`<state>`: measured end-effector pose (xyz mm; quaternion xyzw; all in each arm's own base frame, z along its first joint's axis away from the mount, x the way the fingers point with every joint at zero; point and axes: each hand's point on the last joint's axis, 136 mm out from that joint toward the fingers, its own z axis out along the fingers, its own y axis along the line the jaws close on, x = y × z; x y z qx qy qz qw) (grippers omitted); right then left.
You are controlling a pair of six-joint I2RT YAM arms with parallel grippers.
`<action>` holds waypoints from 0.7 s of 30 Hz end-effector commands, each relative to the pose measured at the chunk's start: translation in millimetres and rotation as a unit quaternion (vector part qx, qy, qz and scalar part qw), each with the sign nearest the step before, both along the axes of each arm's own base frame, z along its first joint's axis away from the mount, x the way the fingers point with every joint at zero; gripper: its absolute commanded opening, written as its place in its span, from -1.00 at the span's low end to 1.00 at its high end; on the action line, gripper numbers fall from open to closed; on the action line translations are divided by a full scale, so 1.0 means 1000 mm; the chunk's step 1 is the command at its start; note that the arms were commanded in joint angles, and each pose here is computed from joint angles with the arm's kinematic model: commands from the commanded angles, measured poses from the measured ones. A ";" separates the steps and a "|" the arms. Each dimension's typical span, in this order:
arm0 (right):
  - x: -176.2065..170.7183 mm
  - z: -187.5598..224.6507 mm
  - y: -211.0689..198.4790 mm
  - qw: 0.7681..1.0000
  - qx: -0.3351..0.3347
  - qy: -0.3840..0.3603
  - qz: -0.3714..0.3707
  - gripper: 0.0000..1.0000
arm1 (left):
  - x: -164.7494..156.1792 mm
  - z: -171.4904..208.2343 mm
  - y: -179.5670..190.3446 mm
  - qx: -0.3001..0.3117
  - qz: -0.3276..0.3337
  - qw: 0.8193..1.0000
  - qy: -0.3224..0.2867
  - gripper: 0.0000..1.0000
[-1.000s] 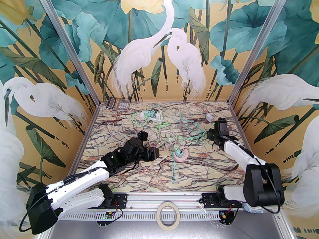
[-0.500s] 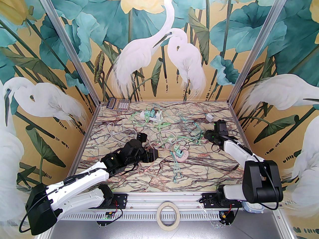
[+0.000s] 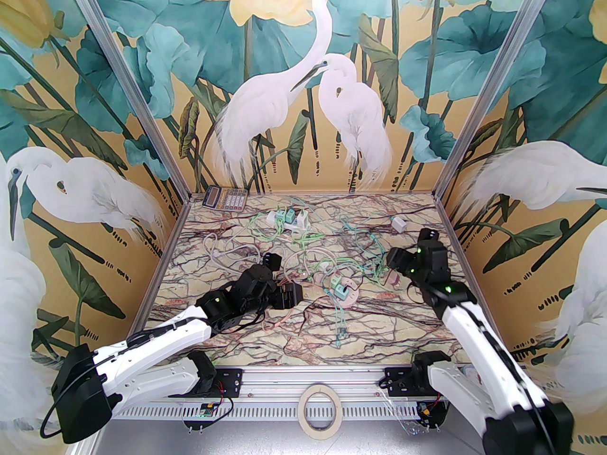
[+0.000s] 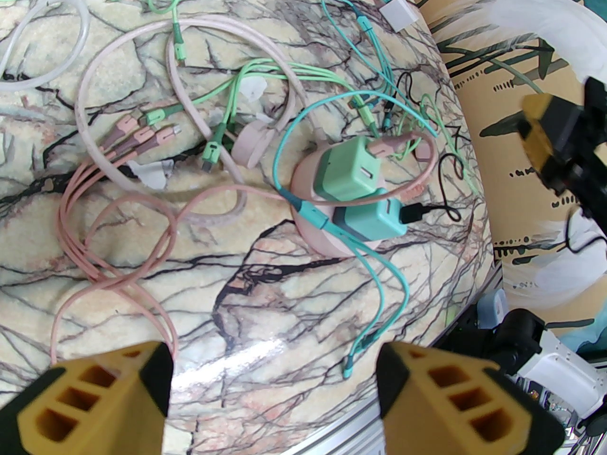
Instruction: Pull the plug off the socket
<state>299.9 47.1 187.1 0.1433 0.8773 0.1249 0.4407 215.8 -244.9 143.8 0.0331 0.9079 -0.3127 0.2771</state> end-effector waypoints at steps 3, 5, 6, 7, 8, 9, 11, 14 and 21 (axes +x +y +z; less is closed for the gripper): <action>-0.006 0.001 0.044 0.995 0.002 -0.005 0.101 0.32 | 0.004 -0.003 -0.004 -0.001 0.005 1.000 -0.003 0.55; -0.013 -0.004 0.065 0.990 -0.002 0.002 0.139 0.23 | 0.005 -0.005 -0.006 -0.002 0.006 1.000 -0.001 0.55; -0.017 -0.007 0.076 0.987 -0.010 0.002 0.159 0.19 | 0.006 -0.006 -0.007 -0.002 0.005 1.000 0.000 0.57; -0.023 -0.010 0.086 0.984 -0.017 0.003 0.176 0.15 | 0.006 -0.009 -0.009 -0.001 0.004 1.000 0.003 0.57; -0.028 -0.014 0.094 0.982 -0.022 0.004 0.189 0.12 | 0.007 -0.011 -0.010 0.000 0.003 1.000 0.006 0.57; -0.034 -0.018 0.103 0.978 -0.026 0.004 0.206 0.09 | 0.008 -0.013 -0.012 0.002 0.003 1.000 0.009 0.57; -0.045 -0.023 0.116 0.973 -0.038 0.003 0.228 0.08 | 0.011 -0.017 -0.016 0.005 0.001 1.000 0.013 0.57; -0.056 -0.035 0.126 0.968 -0.047 0.008 0.248 0.05 | 0.015 -0.023 -0.025 0.003 -0.005 1.000 0.022 0.52; -0.061 -0.053 0.126 0.970 -0.038 0.029 0.240 -0.18 | 0.017 -0.031 -0.055 -0.005 -0.016 0.999 0.041 0.33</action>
